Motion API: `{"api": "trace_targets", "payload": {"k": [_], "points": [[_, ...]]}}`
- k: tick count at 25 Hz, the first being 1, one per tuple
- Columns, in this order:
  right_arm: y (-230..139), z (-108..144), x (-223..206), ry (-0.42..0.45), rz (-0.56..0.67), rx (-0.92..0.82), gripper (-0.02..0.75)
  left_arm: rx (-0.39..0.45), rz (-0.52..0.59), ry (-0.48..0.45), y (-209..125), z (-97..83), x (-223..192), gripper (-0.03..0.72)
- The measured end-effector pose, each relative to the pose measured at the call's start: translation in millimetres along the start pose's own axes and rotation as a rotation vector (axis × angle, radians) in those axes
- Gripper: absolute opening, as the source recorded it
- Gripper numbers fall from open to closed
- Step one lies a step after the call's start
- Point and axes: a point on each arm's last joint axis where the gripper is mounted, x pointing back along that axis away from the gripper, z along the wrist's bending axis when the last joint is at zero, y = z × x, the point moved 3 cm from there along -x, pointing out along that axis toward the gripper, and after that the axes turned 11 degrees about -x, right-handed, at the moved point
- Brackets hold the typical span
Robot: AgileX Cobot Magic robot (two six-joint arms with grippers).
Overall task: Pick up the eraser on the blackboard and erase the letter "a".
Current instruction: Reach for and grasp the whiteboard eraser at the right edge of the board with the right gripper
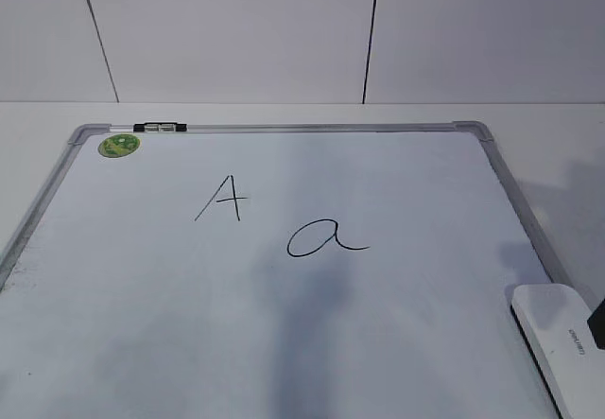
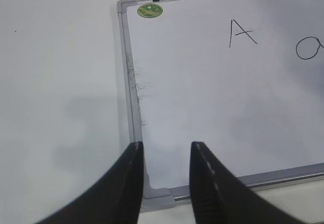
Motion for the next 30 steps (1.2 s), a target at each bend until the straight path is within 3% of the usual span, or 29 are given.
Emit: {"api": "trace_targets", "payload": {"k": [5, 10, 21, 30], "points": [[4, -4, -7, -0.020, 0.034, 0.003, 0.585, 0.000, 0.000, 0.000, 0, 0.0, 0, 0.235], [3, -10, -9, -0.119, 0.039, 0.022, 0.583, 0.000, 0.000, 0.000, 0, 0.0, 0, 0.235], [1, 13, -20, -0.245, -0.056, 0.073, 0.582, 0.000, 0.000, 0.000, 0, 0.0, 0, 0.235], [10, 17, -21, -0.237, -0.135, 0.075, 0.627, 0.000, 0.000, 0.000, 0, 0.0, 0, 0.235]]}}
